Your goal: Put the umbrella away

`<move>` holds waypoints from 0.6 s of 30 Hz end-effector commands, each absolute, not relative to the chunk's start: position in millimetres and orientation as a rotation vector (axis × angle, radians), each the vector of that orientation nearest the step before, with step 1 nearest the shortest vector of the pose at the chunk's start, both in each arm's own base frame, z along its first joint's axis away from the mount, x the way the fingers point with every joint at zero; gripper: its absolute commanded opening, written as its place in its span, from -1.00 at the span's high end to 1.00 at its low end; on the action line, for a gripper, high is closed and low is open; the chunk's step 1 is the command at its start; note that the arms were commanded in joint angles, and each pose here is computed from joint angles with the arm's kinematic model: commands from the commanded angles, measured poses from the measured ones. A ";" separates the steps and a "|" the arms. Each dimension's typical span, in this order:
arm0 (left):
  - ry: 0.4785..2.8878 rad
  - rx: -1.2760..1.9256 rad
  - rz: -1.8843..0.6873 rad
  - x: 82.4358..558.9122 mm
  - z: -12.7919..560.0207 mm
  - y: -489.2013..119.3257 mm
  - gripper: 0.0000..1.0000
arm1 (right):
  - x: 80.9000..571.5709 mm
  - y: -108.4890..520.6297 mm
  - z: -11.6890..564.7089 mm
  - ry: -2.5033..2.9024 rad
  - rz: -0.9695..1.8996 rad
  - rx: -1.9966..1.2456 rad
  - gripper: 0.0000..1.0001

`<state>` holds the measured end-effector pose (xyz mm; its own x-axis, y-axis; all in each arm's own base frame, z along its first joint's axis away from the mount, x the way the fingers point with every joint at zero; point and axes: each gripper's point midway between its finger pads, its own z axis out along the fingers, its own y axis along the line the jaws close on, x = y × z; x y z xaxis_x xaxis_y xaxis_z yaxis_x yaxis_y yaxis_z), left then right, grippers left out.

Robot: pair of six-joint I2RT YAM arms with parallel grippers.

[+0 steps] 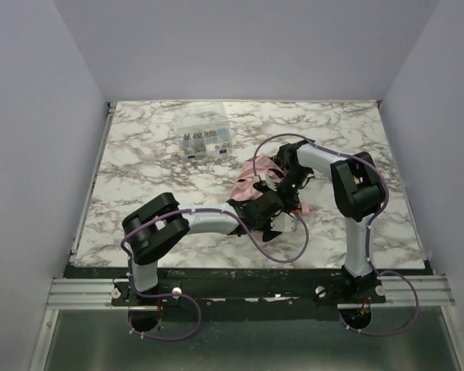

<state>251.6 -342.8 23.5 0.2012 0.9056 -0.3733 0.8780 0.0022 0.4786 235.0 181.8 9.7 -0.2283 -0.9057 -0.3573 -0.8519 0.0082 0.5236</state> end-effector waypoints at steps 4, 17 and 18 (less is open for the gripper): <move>1.634 1.578 -0.200 264.4 66.3 -371.8 0.30 | 225.2 139.6 -56.3 -1.967 -0.607 1.945 0.99; 1.463 1.337 -0.731 197.9 181.5 -370.8 -0.18 | 238.7 135.8 -60.7 -2.076 -0.497 1.919 0.99; 1.422 1.314 -0.748 194.4 194.5 -363.8 -0.21 | 238.2 133.6 -60.9 -2.072 -0.483 1.928 0.99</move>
